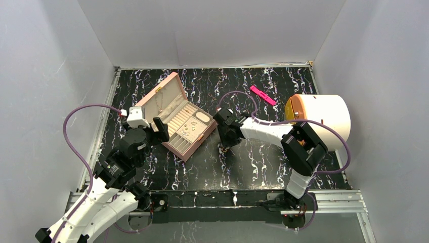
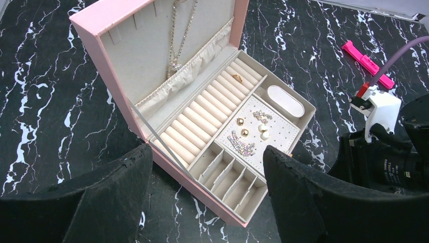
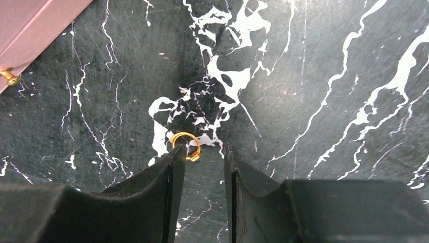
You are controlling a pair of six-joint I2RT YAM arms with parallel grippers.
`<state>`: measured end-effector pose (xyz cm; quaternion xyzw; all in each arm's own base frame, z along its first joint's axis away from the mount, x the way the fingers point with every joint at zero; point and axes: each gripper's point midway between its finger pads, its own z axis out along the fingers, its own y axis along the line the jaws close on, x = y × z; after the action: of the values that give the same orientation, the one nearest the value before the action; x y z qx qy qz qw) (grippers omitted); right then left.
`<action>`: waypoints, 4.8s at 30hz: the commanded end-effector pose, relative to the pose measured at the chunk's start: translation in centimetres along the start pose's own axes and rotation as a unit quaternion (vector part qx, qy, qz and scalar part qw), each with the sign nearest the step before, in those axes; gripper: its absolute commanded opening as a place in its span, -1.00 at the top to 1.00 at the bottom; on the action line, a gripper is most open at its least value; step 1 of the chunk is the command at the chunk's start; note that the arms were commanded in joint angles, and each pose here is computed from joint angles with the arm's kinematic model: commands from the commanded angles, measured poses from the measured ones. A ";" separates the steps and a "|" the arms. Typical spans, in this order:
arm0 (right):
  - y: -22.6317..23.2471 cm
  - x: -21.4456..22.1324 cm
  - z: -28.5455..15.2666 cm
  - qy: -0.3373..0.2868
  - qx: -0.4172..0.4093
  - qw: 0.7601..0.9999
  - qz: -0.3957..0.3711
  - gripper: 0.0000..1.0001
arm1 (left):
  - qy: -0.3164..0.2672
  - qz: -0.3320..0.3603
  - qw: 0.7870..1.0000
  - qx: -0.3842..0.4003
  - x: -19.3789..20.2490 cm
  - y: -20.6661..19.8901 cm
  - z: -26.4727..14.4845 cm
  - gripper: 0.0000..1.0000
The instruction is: Organize the mixed jewelry
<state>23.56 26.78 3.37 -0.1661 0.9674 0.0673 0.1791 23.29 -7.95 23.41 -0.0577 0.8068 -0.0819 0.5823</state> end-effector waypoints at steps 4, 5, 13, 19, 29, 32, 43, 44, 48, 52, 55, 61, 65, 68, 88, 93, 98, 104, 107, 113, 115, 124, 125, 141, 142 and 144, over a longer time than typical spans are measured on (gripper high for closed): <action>1.1 -0.8 -0.9 -0.008 0.013 0.998 0.061 0.14 | -0.010 -0.001 1.000 -0.003 -0.6 0.1 0.0 -0.54; 1.0 -0.7 -0.8 -0.007 0.019 0.998 0.063 0.16 | -0.010 -0.001 1.000 -0.003 -0.6 0.1 0.0 -0.54; 1.3 -0.3 -0.7 0.001 0.020 0.997 0.075 0.30 | -0.011 -0.002 1.000 -0.002 -0.7 0.1 0.0 -0.54; 1.1 0.4 -0.1 0.016 0.028 0.996 0.079 0.33 | -0.011 -0.003 1.000 -0.002 -0.7 0.1 0.0 -0.54; 0.9 0.4 0.5 0.018 0.041 0.995 0.088 0.49 | -0.009 -0.001 1.000 -0.002 -0.6 0.1 0.1 -0.54; 0.9 0.5 0.5 0.018 0.041 0.995 0.088 0.58 | -0.008 -0.001 1.000 -0.003 -0.6 0.0 0.1 -0.54; 1.5 -0.3 -0.2 -0.017 0.007 0.996 0.092 0.83 | -0.002 -0.007 1.000 0.004 -0.3 -0.3 0.2 -0.54; 1.7 -0.3 -0.3 -0.023 -0.004 0.996 0.090 0.83 | 0.002 -0.012 1.000 0.009 -0.2 -0.5 0.1 -0.54; 3.2 -1.4 -1.8 -0.064 -0.068 0.993 0.074 0.83 | 0.039 -0.090 0.993 0.064 1.5 -2.9 -0.3 -0.55; 5.2 -2.3 -3.8 -0.103 -0.134 0.984 0.050 0.83 | 0.099 -0.183 0.973 0.105 3.9 -5.4 -0.8 -0.53; 6.9 -2.8 -5.3 -0.132 -0.176 0.975 0.033 0.82 | 0.130 -0.231 0.958 0.113 4.8 -6.5 -1.0 -0.48; 11.2 -3.3 -8.2 -0.178 -0.251 0.951 -0.012 0.81 | 0.217 -0.311 0.901 0.213 8.9 -11.3 -1.1 -0.32; 13.2 -2.9 -9.2 -0.173 -0.289 0.941 -0.021 0.81 | 0.235 -0.335 0.879 0.246 10.1 -13.0 -0.7 -0.15; 13.9 -2.7 -9.7 -0.173 -0.307 0.936 -0.019 0.81 | 0.222 -0.320 0.890 0.237 10.5 -12.3 -0.1 -0.06; 15.5 -2.7 -11.1 -0.174 -0.341 0.924 -0.008 0.82 | 0.238 -0.297 0.895 0.231 13.3 -11.6 0.3 0.51; 15.2 -3.0 -10.8 -0.177 -0.332 0.926 0.005 0.82 | 0.243 -0.286 0.901 0.216 13.6 -11.1 0.5 0.64; 15.1 -3.2 -10.8 -0.180 -0.327 0.928 0.013 0.82 | 0.240 -0.279 0.906 0.209 13.7 -10.8 0.6 0.82; 15.0 -3.2 -10.9 -0.181 -0.330 0.926 0.028 0.65 | 0.241 -0.272 0.906 0.217 13.4 -11.1 0.5 1.00; 14.3 -3.1 -10.7 -0.186 -0.321 0.927 0.047 0.38 | 0.234 -0.270 0.908 0.220 12.5 -11.4 0.5 1.00; 13.5 -2.9 -12.7 -0.222 -0.363 0.903 0.053 0.22 | 0.228 -0.271 0.907 0.227 11.3 -12.0 0.5 1.00; 13.3 -2.7 -13.9 -0.238 -0.387 0.889 0.051 0.17 | 0.229 -0.277 0.903 0.235 11.0 -12.4 0.4 1.00; 11.9 -3.7 -19.2 -0.313 -0.470 0.820 0.097 -0.21 | 0.219 -0.316 0.875 0.294 7.9 -14.6 -1.1 1.00; 11.8 -3.8 -19.6 -0.315 -0.475 0.815 0.107 -0.24 | 0.216 -0.322 0.870 0.305 7.3 -15.0 -1.4 1.00; 11.7 -5.2 -23.5 -0.325 -0.559 0.735 0.205 -0.08 | 0.180 -0.399 0.809 0.391 3.6 -16.9 -3.3 1.00; 11.8 -5.2 -23.5 -0.322 -0.561 0.735 0.204 -0.04 | 0.180 -0.402 0.808 0.391 3.7 -16.9 -3.3 1.00; 11.8 -5.0 -23.6 -0.323 -0.566 0.730 0.205 0.05 | 0.179 -0.406 0.806 0.393 3.6 -16.9 -3.3 1.00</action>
<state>16.58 34.88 25.43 -0.0031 0.6842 0.6503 0.3301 19.16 -25.05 23.11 -0.1336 0.7220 -0.6050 0.3079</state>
